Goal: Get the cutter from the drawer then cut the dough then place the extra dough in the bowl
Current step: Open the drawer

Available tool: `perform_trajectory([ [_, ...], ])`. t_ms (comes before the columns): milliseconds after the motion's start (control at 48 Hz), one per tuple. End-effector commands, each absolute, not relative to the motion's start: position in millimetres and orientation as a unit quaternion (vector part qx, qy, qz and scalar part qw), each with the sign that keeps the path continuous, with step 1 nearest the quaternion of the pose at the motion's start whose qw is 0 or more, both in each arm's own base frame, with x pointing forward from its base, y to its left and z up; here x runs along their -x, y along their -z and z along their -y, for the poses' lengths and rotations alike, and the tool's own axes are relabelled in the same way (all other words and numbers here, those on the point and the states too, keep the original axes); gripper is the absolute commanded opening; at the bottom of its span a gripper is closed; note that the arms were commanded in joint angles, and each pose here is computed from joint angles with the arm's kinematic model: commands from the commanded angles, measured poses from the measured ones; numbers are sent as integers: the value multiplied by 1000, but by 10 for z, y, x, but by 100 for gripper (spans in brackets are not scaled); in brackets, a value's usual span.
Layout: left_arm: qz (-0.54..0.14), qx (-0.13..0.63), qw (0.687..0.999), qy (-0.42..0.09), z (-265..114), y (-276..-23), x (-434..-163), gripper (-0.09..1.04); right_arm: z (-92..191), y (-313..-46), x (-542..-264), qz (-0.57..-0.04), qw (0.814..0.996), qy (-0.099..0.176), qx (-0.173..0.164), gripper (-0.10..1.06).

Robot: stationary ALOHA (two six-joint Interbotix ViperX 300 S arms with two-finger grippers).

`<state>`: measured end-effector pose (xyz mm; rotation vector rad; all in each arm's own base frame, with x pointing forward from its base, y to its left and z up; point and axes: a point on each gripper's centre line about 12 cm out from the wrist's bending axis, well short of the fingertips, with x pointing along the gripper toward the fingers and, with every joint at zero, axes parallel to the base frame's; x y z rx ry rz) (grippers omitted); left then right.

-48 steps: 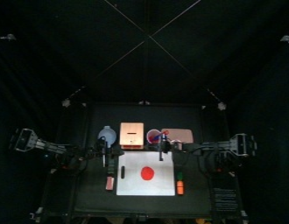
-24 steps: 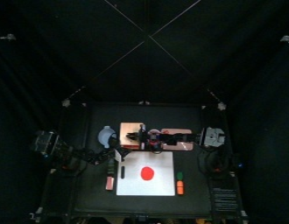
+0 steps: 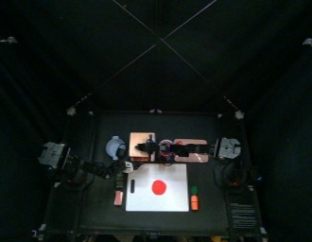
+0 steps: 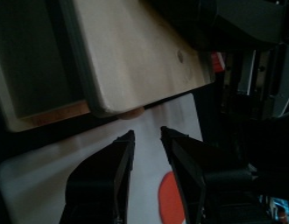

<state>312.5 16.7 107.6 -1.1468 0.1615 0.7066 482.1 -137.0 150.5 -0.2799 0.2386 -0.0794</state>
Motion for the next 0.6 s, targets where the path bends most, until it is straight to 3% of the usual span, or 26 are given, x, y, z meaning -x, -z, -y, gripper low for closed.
perform_trajectory([
  [21,-60,546,766,-333,-188,-1128,-3193,73,1343,-1532,-4814,-125,981,38,143,-1],
  [271,-52,559,753,-343,-201,-1135,-3202,84,1311,-1540,-4829,-124,981,36,143,-1],
  [604,-24,572,725,-384,-422,-1099,-3282,83,1300,-1543,-4840,-123,982,35,142,-1],
])
